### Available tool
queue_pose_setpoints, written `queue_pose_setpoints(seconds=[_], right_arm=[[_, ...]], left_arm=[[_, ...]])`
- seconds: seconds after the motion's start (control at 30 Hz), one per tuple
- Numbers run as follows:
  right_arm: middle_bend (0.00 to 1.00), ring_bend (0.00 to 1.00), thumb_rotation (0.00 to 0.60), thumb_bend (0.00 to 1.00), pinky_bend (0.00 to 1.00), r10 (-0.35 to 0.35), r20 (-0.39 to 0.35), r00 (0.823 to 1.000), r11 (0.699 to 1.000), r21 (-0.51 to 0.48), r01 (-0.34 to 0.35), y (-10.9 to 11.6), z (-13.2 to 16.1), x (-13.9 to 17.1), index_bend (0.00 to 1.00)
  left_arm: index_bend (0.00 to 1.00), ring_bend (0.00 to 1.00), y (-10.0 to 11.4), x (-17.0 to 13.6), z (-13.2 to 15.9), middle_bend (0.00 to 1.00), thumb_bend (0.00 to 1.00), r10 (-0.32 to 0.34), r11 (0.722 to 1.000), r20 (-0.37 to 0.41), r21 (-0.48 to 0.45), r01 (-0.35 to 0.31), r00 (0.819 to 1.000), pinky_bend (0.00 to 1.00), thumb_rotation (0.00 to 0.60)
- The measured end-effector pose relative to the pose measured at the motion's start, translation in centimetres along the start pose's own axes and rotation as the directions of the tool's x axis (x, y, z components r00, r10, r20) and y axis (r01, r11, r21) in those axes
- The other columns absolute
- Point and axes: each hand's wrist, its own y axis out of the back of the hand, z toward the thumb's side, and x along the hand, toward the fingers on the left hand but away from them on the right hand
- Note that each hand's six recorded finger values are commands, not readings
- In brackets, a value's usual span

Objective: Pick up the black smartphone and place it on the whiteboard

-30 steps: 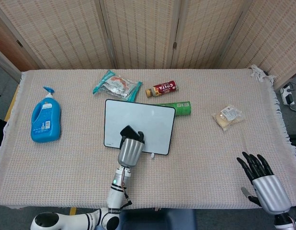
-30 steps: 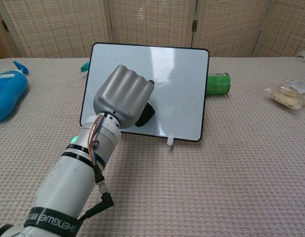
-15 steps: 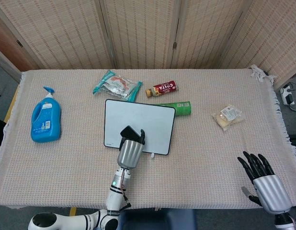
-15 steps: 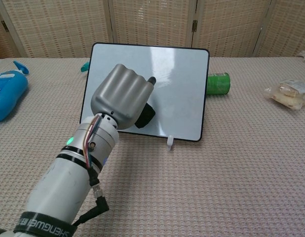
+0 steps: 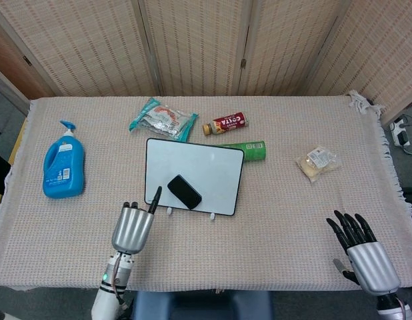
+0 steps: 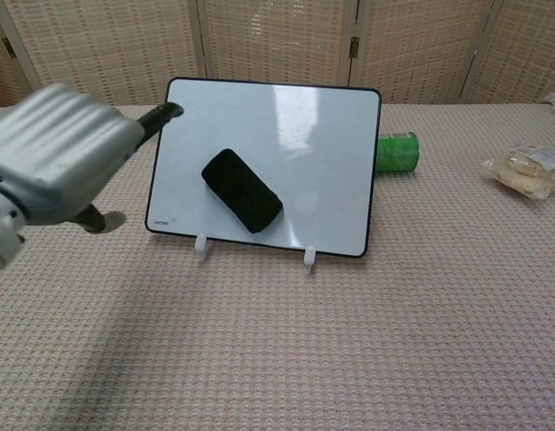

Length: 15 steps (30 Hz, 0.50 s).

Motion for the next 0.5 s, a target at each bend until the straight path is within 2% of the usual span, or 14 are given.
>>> queue_pose_setpoints(seconds=[0.07, 0.13, 0.23, 0.4, 0.5], right_arm=[[0.0, 0.0, 0.6, 0.29, 0.0, 0.011, -0.004, 1.0, 1.0, 0.004, -0.011, -0.2, 0.1, -0.2, 0.0], [0.0, 0.0, 0.6, 0.29, 0.0, 0.017, -0.007, 1.0, 1.0, 0.007, -0.017, -0.3, 0.2, -0.5, 0.0], [0.0, 0.0, 0.6, 0.29, 0.0, 0.021, -0.008, 1.0, 1.0, 0.008, -0.021, -0.4, 0.2, -0.7, 0.0], [0.0, 0.0, 0.6, 0.29, 0.0, 0.035, -0.009, 0.999, 0.999, 0.004, -0.035, -0.6, 0.1, -1.5, 0.0], [0.0, 0.0, 0.6, 0.29, 0.0, 0.046, -0.017, 0.999, 0.999, 0.004, -0.046, -0.8, 0.2, -1.9, 0.0]], left_arm=[[0.03, 0.22, -0.6, -1.7, -2.5, 0.34, 0.2, -0.029, 0.999, -0.009, -0.027, 0.029, 1.0, 0.25, 0.6], [0.01, 0.11, -1.1, -3.5, -5.1, 0.2, 0.2, -0.066, 0.995, -0.023, -0.074, 0.064, 0.998, 0.14, 0.6], [0.0, 0.01, -1.8, -5.8, -8.2, 0.07, 0.2, -0.105, 0.979, -0.057, -0.18, 0.094, 0.993, 0.03, 0.6], [0.0, 0.0, -3.7, -10.0, -12.6, 0.01, 0.2, -0.173, 0.921, -0.151, -0.376, 0.106, 0.973, 0.0, 0.6], [0.0, 0.0, -4.9, -13.0, -15.4, 0.0, 0.2, -0.213, 0.899, -0.217, -0.426, 0.104, 0.953, 0.0, 0.6]])
